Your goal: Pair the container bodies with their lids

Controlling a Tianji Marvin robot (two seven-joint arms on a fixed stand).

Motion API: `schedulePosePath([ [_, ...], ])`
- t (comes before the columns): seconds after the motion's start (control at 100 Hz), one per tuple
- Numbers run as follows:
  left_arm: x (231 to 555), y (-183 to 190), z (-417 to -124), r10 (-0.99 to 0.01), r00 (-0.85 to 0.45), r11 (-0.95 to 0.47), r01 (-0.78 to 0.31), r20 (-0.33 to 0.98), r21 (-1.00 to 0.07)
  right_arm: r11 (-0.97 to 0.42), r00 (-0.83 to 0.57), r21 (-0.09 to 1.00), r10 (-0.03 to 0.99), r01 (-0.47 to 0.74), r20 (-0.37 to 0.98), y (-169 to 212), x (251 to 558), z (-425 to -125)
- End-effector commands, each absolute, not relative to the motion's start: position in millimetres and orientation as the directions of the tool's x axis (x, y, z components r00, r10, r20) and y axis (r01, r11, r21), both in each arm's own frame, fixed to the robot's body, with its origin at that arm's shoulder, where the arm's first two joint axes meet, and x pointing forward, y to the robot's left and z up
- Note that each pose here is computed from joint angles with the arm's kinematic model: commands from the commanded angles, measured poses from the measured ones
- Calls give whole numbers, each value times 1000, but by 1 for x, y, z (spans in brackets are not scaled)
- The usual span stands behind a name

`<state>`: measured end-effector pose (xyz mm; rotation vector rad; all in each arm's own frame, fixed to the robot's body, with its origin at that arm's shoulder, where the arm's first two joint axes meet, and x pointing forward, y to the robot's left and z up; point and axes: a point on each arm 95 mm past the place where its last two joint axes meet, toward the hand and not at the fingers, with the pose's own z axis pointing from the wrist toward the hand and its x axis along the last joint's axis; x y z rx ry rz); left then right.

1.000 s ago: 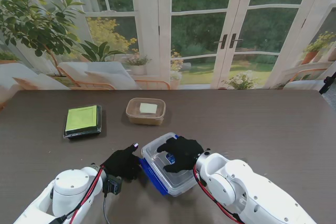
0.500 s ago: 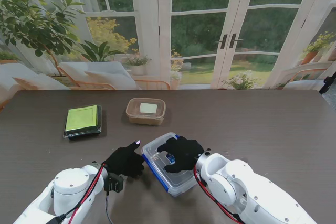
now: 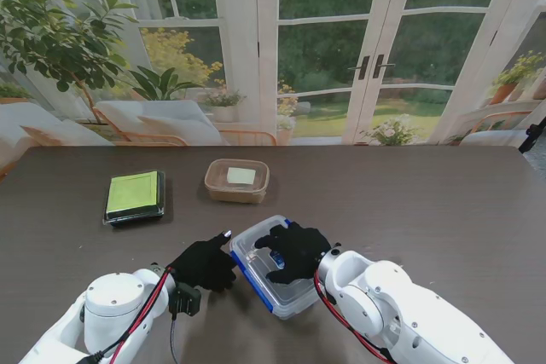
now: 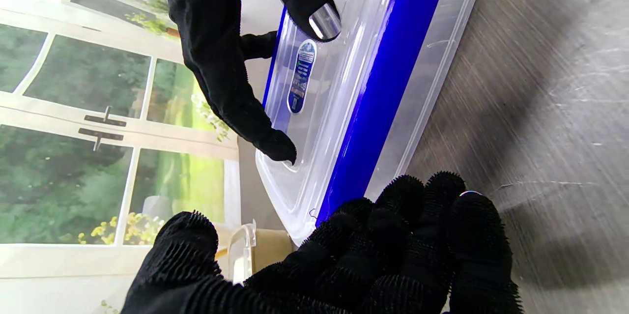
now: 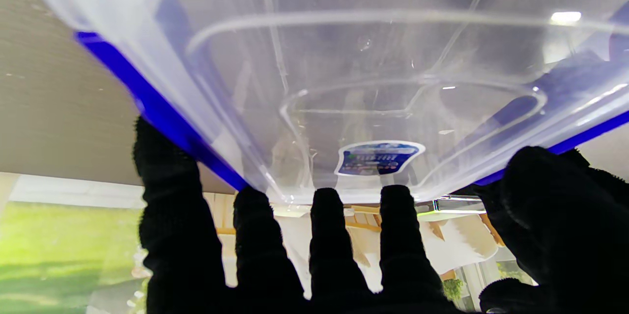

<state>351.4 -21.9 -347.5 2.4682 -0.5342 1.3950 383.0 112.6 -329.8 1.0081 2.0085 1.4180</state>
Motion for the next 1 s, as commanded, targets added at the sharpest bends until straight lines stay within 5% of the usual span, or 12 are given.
schedulePosePath([
  [0.0,352,-36,-335,-161,434,-876,-477,886,75,264,-628,870,775,416,65,111,355,-378],
  [0.99,366,-44,-318,-158,401,-828,-551,902,100,331,-668,847,744,416,37,113,351,-388],
])
